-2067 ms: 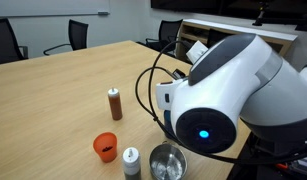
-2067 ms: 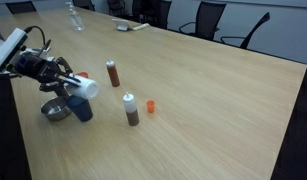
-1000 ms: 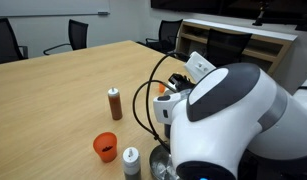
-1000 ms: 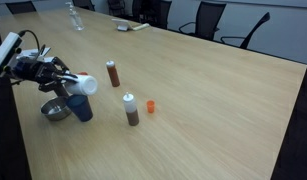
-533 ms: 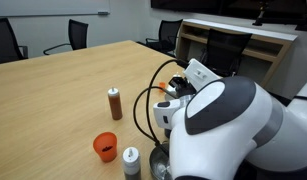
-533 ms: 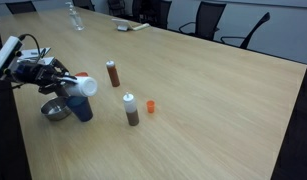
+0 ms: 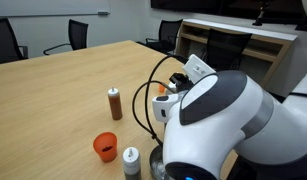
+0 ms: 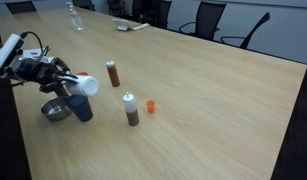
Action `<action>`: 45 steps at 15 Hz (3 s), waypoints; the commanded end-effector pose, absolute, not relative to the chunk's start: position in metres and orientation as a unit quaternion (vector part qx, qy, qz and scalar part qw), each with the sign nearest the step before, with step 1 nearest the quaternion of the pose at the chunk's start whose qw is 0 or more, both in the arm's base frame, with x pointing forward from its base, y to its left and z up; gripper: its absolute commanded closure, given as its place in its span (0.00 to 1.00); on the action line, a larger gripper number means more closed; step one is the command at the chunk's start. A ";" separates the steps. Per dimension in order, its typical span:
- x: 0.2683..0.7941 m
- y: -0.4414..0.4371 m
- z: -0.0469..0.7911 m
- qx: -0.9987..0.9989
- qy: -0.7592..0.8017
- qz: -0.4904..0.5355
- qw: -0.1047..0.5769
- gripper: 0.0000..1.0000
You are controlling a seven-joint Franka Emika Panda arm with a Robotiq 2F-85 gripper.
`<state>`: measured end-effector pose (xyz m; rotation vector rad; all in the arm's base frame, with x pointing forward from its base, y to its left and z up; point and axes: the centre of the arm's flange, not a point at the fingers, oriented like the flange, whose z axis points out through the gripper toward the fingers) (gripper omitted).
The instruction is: Pour the contents from the white cup into the blue cup
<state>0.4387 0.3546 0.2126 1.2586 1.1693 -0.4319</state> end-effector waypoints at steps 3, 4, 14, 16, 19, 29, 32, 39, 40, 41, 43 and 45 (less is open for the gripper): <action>0.454 0.325 0.241 0.653 0.480 -0.197 0.551 0.97; 0.454 0.317 0.247 0.672 0.476 -0.197 0.532 0.97; 0.406 0.235 0.256 0.849 0.381 -0.174 0.322 0.97; 0.392 0.221 0.245 0.876 0.354 -0.176 0.277 0.97; 0.378 0.205 0.225 0.909 0.315 -0.178 0.208 0.97; 0.370 0.180 0.178 0.983 0.152 -0.107 0.003 0.97; 0.370 0.179 0.172 0.993 0.097 -0.054 -0.050 0.97; 0.352 0.174 0.166 0.984 0.034 0.127 -0.121 0.49; 0.350 0.176 0.171 0.981 0.049 0.144 -0.121 0.40; 0.345 0.176 0.178 0.978 0.061 0.159 -0.119 0.34; 0.336 0.173 0.189 0.976 0.079 0.170 -0.113 0.20; 0.320 0.159 0.195 0.979 0.098 0.153 -0.094 0.07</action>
